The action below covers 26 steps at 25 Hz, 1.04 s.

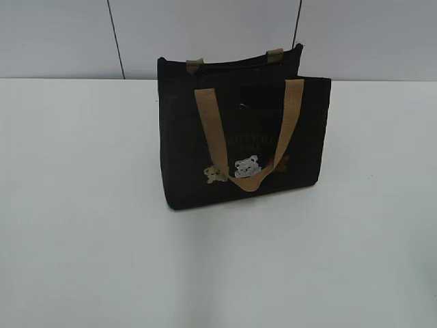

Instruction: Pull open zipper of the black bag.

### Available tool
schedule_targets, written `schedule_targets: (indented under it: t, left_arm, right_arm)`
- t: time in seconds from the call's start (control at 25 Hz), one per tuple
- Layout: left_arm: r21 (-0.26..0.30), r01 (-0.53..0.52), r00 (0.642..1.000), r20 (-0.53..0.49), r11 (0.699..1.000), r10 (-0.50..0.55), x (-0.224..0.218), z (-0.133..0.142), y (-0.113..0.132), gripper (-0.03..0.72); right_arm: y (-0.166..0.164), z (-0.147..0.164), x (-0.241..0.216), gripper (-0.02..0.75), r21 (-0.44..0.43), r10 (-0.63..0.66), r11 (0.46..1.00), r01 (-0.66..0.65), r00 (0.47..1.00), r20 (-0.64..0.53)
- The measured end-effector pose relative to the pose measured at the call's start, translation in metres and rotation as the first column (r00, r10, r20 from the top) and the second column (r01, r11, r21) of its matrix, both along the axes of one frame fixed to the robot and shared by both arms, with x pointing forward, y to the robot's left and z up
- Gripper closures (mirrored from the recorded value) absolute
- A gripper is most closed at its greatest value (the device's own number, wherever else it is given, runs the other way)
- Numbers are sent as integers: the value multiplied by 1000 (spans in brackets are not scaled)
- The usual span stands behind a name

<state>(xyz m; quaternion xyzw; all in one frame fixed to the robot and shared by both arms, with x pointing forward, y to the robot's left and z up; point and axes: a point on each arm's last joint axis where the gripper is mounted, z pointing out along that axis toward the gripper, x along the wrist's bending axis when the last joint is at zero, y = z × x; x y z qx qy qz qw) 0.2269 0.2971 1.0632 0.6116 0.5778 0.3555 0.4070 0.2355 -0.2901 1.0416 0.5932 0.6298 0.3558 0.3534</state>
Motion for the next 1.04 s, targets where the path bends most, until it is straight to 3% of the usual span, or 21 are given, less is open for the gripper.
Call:
schedule_targets:
  t: [1.04]
  left_arm:
    - [-7,35,999,-1,999,-35,0,0,0,448]
  right_arm:
    - [0,0,0,450,0,0,1000,0,1000,0]
